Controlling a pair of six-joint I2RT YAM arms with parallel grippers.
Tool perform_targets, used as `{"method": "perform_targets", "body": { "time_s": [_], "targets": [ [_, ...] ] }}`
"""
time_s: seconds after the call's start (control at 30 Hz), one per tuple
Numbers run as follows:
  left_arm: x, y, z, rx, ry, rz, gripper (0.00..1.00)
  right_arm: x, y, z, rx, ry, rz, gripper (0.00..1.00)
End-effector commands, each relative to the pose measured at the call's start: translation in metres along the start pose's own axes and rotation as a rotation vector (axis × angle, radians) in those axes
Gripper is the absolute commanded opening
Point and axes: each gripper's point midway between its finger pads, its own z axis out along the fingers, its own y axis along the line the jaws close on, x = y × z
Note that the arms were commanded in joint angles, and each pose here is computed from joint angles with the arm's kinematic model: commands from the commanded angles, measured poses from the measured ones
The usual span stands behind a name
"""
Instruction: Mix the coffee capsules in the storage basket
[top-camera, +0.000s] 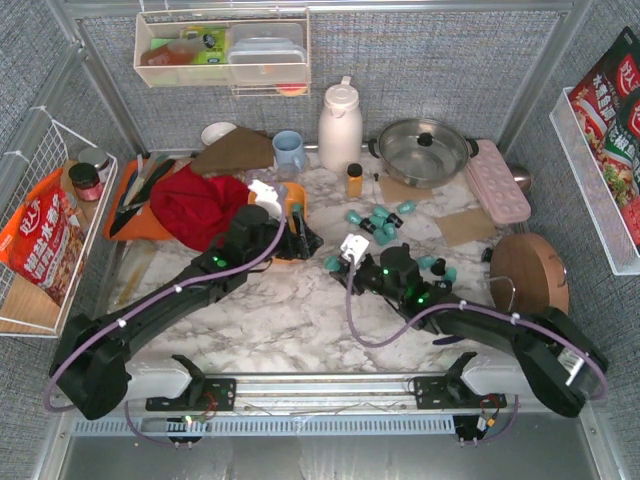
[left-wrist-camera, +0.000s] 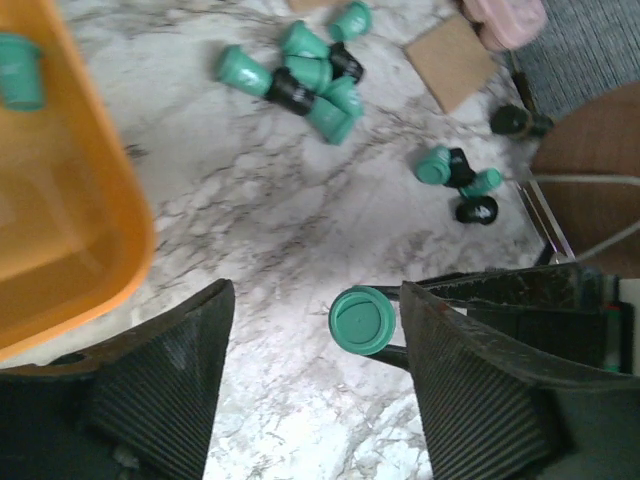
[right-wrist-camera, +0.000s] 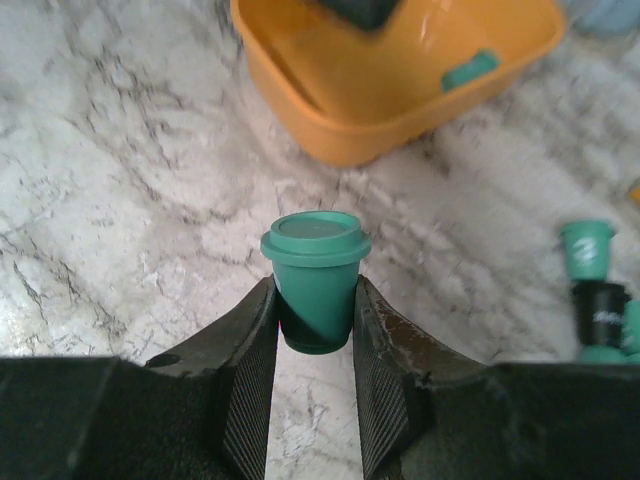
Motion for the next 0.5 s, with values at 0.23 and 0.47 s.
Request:
{"method": "perform_targets", "body": {
  "time_s": [0.23, 0.47],
  "targets": [
    [0.001, -0.057, 0.008, 0.176, -0.015, 0.093, 0.71, -0.058, 0.003, -0.045, 0.007, -0.275, -0.223, 0.09],
    [0.009, -0.091, -0.001, 0.341, 0.013, 0.122, 0.71, -0.064, 0.000, -0.057, 0.035, -0.298, -0.244, 0.08]
  ]
}}
